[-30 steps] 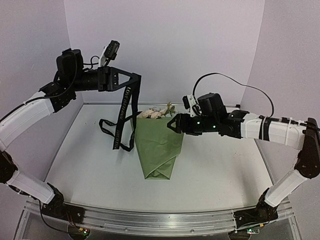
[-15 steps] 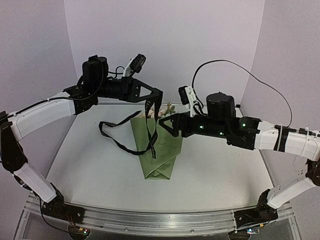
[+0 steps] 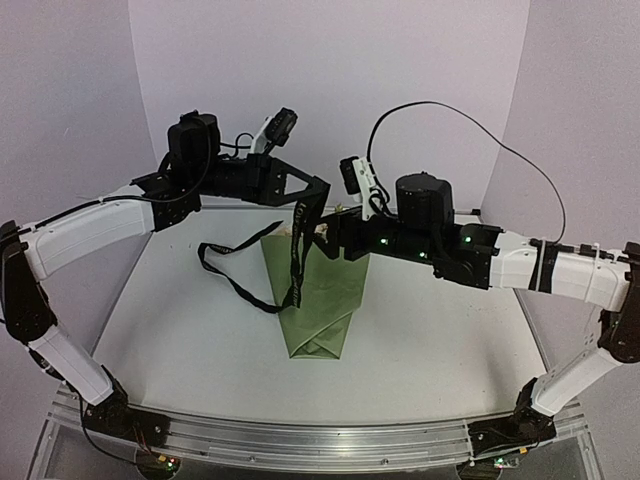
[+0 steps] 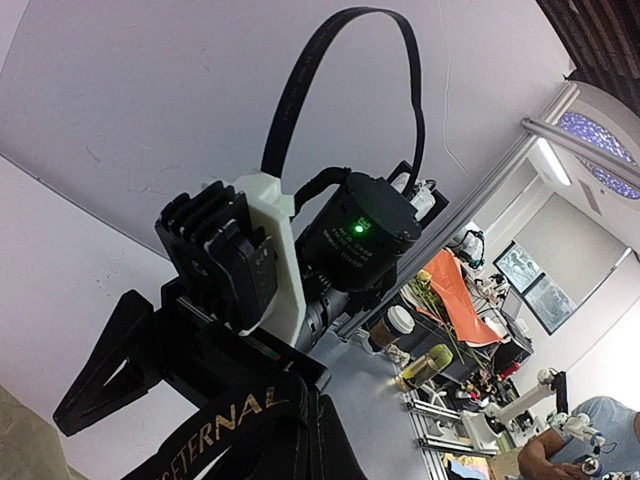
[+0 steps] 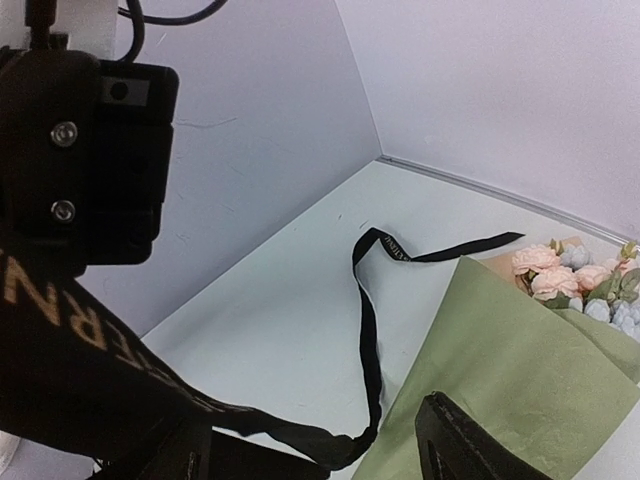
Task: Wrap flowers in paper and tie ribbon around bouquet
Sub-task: Pass from the left arm to the right, then pick up the ribbon from the corner of the board, then straighten the ribbon at the center of the board, then pick up the folded bouquet, then place the folded bouquet on the ribbon.
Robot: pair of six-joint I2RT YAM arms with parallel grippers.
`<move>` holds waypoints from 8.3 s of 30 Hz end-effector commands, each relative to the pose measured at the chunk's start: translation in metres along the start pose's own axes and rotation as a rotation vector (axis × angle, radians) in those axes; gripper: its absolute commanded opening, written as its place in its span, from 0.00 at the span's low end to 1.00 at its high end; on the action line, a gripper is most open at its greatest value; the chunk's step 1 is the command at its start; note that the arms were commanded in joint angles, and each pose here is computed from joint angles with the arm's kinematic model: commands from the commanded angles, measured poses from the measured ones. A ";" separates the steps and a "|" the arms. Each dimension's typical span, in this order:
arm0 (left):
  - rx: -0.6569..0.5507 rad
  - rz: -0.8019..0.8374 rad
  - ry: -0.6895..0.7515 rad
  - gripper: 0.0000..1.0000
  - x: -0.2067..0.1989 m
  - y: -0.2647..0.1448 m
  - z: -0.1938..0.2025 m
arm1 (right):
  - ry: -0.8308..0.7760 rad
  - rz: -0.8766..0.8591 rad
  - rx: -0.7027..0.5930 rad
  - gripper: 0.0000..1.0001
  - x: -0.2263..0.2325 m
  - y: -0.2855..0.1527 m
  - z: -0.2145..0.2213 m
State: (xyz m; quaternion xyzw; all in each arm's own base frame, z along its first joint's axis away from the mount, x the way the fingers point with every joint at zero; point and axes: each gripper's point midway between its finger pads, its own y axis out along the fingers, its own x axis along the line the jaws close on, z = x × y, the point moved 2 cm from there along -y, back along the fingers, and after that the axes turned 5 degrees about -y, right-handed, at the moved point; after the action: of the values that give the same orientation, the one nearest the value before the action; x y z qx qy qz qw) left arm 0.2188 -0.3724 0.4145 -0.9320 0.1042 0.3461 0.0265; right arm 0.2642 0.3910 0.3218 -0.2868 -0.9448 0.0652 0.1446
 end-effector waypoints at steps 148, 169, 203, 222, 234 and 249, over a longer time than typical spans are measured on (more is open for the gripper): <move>-0.526 -1.647 -0.877 0.52 0.179 -0.292 0.274 | 0.283 1.146 0.841 0.63 -0.170 -0.262 0.222; -0.186 -0.826 -0.713 0.46 0.189 -0.096 0.214 | 0.580 0.593 0.794 0.45 -0.073 -0.077 0.257; -0.155 -0.820 -0.843 0.57 0.306 -0.112 0.193 | 0.985 0.401 0.443 0.72 -0.163 0.044 0.235; -0.099 -0.686 -0.986 0.15 0.307 -0.087 0.171 | 1.181 0.362 0.441 0.00 -0.160 0.058 0.209; -0.062 -0.673 -1.054 0.07 0.276 -0.089 0.179 | 1.277 0.381 0.474 0.00 -0.135 0.031 0.211; -0.038 -0.713 -1.069 0.08 0.237 -0.076 0.220 | 1.219 0.453 0.544 0.00 -0.091 -0.005 0.253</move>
State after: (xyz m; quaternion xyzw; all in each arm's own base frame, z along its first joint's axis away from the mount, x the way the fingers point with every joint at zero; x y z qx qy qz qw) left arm 0.2780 -0.3126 0.0768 -0.5935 -0.2415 0.7439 0.1900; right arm 0.2665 0.3313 0.0554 -0.4020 -0.5578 0.1579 0.7088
